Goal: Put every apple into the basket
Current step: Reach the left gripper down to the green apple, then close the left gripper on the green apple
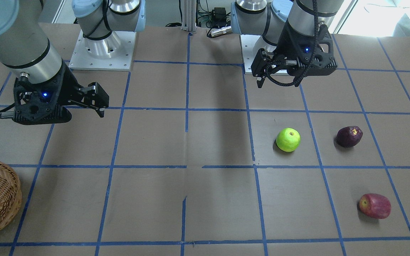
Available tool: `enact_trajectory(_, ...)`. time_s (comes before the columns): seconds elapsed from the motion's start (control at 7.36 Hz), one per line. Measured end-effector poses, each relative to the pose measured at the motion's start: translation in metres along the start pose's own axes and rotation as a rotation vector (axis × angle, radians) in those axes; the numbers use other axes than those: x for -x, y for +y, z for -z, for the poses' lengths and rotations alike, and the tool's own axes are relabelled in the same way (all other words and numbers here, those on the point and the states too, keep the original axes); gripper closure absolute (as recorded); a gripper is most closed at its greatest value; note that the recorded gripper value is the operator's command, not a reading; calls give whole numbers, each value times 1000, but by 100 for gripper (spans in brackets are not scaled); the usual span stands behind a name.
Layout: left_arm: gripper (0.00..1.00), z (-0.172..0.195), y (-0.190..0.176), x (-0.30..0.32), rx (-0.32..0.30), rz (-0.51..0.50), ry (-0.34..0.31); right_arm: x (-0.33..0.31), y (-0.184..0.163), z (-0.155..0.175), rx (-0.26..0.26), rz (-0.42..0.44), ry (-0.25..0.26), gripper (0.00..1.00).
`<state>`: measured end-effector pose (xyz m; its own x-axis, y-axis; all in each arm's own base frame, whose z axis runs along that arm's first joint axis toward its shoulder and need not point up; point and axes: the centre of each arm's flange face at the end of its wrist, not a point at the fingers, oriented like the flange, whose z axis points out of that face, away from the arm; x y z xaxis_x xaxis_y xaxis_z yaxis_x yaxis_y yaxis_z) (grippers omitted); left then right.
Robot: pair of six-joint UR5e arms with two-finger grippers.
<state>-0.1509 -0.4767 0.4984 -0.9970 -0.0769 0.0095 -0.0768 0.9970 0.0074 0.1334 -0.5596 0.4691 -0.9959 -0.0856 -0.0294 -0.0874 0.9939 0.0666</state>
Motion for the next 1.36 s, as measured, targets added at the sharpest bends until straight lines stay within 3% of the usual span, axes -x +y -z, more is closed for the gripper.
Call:
enact_trajectory(0.41,0,-39,-16,26,58,18,-10,0,0,-1,1,0,-1,0)
enact_trajectory(0.68,0,-117,-27,70,79,27,-11,0,0,-1,0,0,0,0)
enact_trajectory(0.95,0,-205,-11,115,52,6,-11,-2,1,2,-4,1,4,0)
enact_trajectory(1.36,0,-271,1,146,71,-26,4,-2,0,1,-3,1,4,0)
